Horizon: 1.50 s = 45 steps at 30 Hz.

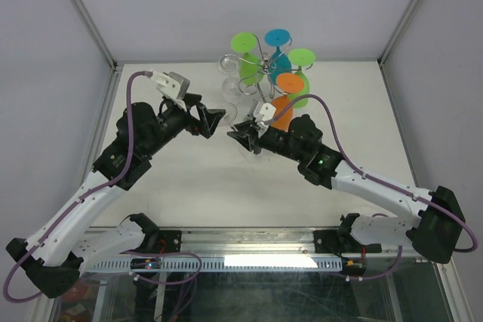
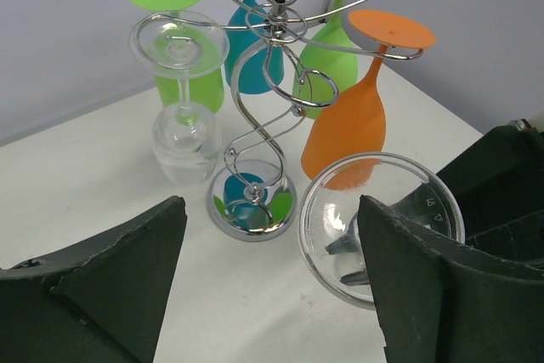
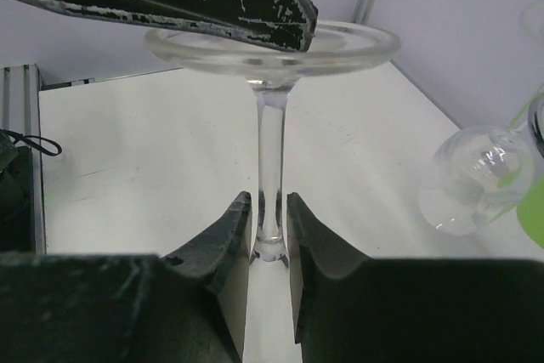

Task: Place the wine glass upside down on the wine glass rack
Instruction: Turn the wine glass upside down at the wine rack.

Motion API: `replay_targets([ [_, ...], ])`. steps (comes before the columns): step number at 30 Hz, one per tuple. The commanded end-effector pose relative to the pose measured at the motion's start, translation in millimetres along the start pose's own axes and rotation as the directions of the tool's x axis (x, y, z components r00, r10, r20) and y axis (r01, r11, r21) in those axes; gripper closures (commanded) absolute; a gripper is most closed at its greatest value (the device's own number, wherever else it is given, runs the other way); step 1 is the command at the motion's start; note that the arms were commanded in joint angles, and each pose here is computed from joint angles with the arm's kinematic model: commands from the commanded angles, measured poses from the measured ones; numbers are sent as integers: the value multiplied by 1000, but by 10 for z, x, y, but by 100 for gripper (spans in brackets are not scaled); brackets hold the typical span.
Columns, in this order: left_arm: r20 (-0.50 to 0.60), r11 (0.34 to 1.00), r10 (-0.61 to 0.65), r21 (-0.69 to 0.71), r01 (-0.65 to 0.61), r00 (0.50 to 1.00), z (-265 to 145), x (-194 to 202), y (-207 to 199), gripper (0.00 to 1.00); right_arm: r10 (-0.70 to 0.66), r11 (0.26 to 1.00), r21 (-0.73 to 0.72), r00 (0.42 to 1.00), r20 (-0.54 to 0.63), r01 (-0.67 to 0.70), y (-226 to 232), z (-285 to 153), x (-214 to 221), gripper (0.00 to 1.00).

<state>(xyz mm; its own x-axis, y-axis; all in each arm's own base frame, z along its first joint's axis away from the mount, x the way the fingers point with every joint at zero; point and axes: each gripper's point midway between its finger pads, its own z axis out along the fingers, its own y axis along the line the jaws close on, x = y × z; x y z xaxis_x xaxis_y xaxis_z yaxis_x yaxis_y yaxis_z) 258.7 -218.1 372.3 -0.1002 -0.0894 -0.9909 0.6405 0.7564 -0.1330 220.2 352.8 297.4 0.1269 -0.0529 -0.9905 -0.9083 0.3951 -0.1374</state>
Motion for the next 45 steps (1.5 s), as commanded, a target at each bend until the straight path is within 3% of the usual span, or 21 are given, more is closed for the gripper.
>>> replay_targets([
  [1, -1, 999, 12, -41, -12, 1000, -52, -42, 60, 21, -64, 998, 40, 981, 184, 57, -68, -117, -613, 100],
  [21, 4, 996, 23, -89, -23, 1000, -79, -55, 149, 21, -12, 998, 68, 978, 206, -2, -85, -231, -636, 100],
  [35, 117, 993, 58, -112, -44, 991, -139, -637, 140, 17, 18, 985, 166, 988, 152, -44, -224, -265, -318, 100],
  [45, 102, 979, 48, -204, -26, 994, 19, -678, 313, 16, 14, 948, 305, 970, 242, -89, -461, -462, -408, 100],
])
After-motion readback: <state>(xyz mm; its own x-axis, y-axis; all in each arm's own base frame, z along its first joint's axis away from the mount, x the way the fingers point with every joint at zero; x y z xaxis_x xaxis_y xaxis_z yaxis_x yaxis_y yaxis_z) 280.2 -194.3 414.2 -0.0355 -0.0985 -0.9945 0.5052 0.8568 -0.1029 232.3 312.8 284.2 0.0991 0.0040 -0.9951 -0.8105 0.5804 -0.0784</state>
